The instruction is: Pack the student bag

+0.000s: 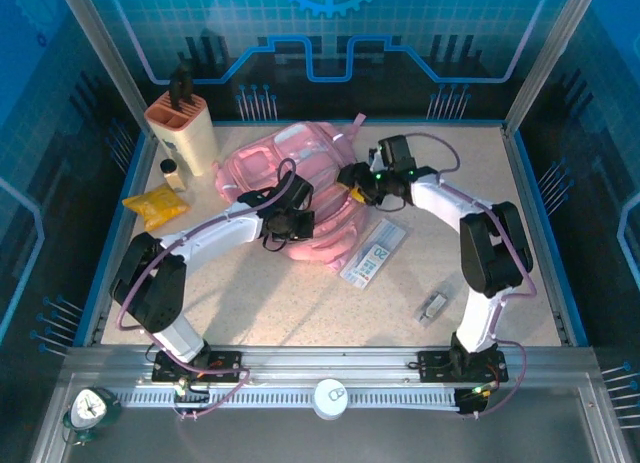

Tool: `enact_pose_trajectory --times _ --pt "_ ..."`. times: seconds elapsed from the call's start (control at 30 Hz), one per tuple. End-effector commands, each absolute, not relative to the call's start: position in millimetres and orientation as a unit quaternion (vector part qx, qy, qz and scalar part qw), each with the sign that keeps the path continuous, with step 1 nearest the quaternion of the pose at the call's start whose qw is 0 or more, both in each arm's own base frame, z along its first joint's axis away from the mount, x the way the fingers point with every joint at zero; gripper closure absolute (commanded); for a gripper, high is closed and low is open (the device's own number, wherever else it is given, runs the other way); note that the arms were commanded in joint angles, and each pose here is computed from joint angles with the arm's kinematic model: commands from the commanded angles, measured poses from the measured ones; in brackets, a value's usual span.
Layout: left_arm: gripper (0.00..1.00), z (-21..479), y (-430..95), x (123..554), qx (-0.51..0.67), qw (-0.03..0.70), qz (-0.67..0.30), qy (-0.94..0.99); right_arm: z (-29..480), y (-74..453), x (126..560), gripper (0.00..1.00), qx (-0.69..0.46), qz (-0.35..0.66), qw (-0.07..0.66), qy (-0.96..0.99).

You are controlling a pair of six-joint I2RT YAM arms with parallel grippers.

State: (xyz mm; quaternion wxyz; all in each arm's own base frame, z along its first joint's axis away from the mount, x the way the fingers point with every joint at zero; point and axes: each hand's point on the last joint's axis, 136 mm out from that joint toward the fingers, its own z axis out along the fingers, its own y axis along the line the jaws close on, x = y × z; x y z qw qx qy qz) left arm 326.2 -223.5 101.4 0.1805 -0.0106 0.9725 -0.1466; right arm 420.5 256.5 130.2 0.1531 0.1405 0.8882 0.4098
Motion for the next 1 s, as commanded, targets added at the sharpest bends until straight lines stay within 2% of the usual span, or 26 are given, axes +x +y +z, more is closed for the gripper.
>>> enact_pose_trajectory --times 0.0,0.1,0.17,0.4,0.57,0.77,0.87,0.97 --pt "1.00 124 -238 343 -0.007 0.212 -0.183 0.960 145 297 394 0.40 0.117 0.470 0.131 0.865" --pt "1.00 120 -236 342 -0.009 0.210 -0.178 0.961 142 313 392 0.45 0.107 0.471 0.132 0.866" --pt "1.00 119 -236 340 -0.005 0.208 -0.181 0.961 139 321 393 0.53 0.104 0.475 0.128 0.864" --pt "1.00 117 -226 329 0.018 0.203 -0.163 0.965 141 307 402 0.98 0.122 0.468 0.155 0.861" --pt "1.00 99 -188 313 -0.002 0.190 -0.087 0.978 157 286 417 1.00 0.139 0.481 0.170 0.849" --pt "1.00 77 -114 299 -0.066 0.184 0.016 0.981 173 249 434 1.00 0.166 0.491 0.186 0.835" --pt "1.00 90 -87 307 -0.100 0.229 0.028 0.968 173 234 443 1.00 0.182 0.494 0.187 0.830" --pt "1.00 112 -71 329 -0.114 0.319 0.023 0.940 177 226 453 1.00 0.184 0.499 0.191 0.825"
